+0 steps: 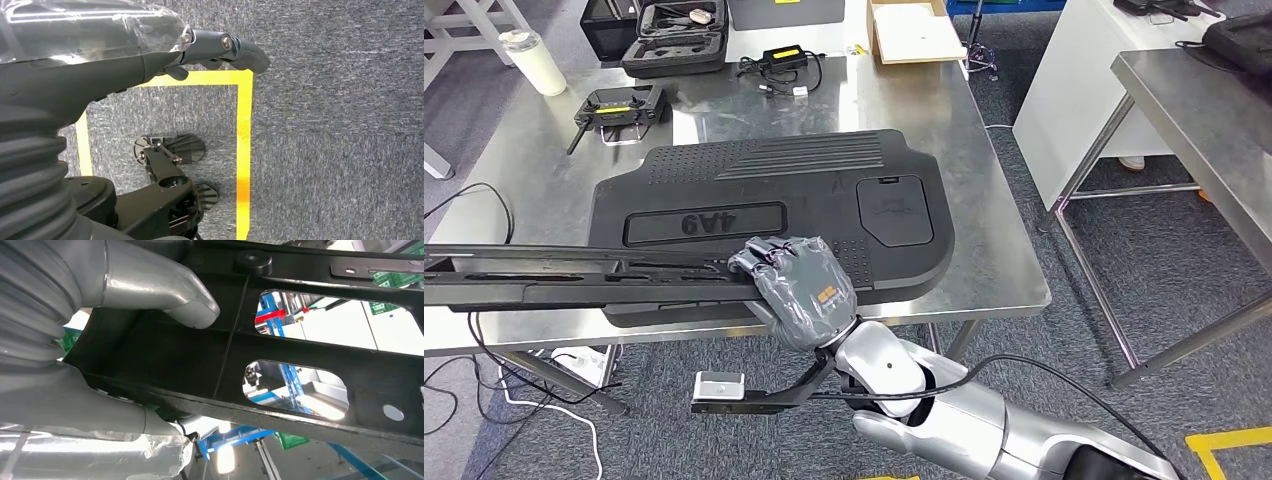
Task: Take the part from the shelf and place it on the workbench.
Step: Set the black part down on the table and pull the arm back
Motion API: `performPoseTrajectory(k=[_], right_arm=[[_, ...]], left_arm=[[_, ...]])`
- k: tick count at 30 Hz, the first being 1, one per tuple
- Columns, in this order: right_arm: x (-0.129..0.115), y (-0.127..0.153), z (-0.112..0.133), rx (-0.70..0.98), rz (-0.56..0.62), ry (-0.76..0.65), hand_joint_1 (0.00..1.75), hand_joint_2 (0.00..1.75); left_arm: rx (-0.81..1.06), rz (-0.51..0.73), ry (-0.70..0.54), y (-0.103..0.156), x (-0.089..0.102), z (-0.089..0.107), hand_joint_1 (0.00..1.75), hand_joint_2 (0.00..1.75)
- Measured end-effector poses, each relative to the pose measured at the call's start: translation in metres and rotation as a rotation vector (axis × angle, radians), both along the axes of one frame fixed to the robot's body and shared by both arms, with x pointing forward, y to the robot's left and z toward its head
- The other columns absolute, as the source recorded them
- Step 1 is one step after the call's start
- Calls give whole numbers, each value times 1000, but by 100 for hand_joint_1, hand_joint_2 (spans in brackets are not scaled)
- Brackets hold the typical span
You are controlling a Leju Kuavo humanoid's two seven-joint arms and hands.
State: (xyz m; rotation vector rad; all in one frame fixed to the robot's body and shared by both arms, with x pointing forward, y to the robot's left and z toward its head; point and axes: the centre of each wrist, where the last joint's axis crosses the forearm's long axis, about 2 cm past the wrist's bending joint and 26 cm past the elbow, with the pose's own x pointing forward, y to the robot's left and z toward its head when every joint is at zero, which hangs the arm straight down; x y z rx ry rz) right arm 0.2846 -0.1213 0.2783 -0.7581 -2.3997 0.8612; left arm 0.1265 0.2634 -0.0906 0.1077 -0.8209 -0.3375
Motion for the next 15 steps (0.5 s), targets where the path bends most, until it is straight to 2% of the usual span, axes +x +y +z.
performPoseTrajectory(k=[15], right_arm=[[0, 0, 0, 0, 4, -1, 175, 175]], left_arm=[[-20, -15, -4, 0, -2, -1, 0, 175]])
